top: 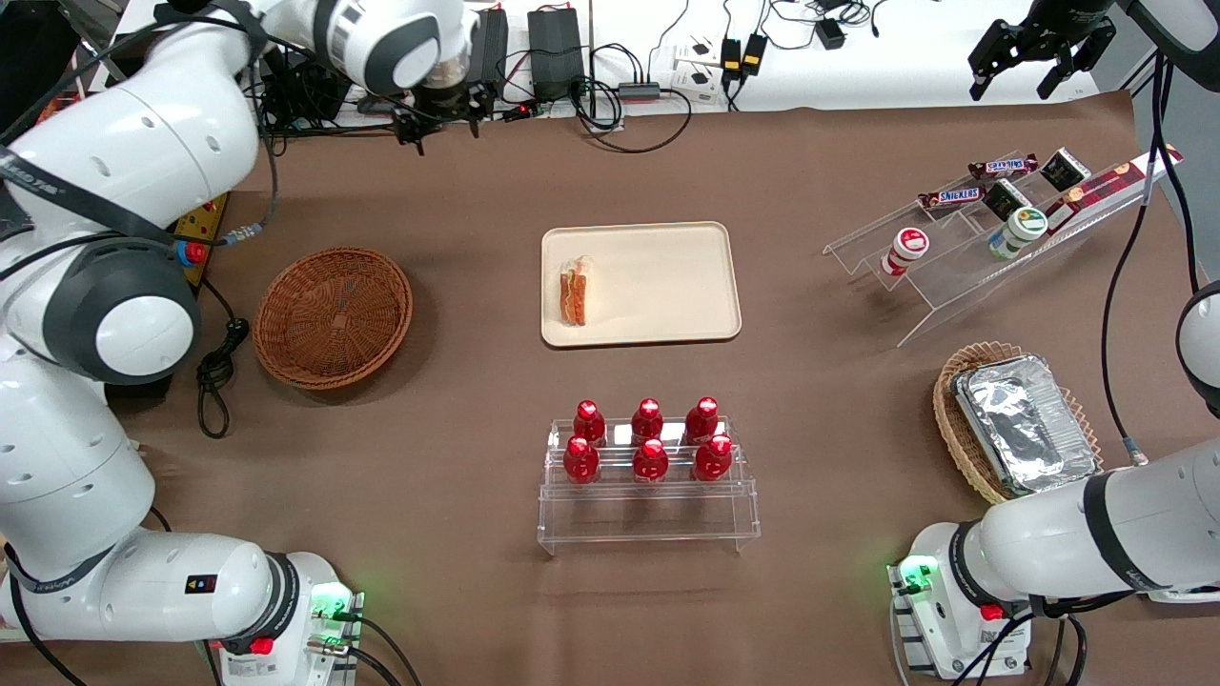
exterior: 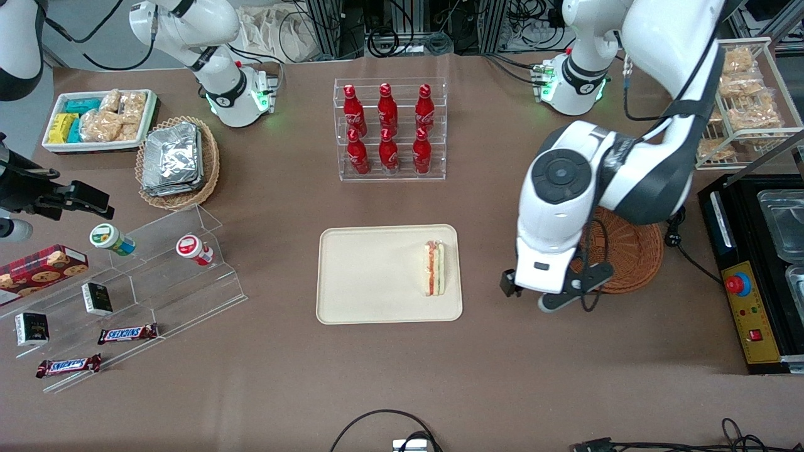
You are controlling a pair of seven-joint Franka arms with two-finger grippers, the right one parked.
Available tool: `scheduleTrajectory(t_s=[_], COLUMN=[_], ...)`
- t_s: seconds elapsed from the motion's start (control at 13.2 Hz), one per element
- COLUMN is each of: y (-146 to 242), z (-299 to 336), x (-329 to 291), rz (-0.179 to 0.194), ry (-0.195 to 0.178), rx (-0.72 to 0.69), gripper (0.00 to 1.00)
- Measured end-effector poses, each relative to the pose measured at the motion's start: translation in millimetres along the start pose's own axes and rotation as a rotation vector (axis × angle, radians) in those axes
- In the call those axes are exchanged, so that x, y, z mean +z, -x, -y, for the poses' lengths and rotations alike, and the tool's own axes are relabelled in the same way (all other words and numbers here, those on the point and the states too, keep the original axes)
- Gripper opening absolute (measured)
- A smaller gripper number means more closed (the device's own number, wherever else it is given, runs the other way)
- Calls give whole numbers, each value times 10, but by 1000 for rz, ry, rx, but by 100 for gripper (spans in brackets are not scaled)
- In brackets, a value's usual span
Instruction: Place sandwich from basket to tray
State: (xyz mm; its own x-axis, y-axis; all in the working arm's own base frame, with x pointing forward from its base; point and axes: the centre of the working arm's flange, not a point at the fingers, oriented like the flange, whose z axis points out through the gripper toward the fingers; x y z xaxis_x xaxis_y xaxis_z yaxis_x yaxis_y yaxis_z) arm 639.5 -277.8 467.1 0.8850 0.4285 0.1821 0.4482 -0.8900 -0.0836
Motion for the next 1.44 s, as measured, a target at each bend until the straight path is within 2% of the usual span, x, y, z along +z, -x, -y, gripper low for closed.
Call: scheduleTrajectory(t_s=[0.3,0.45,0.61,0.76,0.98,1.14,1.44], y=[-274,-417,-660,-851,-819,-737,-617], z=[350,575,1008,1523,2001,2217,2598], x=[-154,-254,-424,-647,-1012,-1273,-1576], rz=[15,41,78,95,102,110,132], ry=[2,12,41,77,91,113,119], rx=[32,84,135,189,253,285,346], gripper=[100,100,100,100,100,100,100])
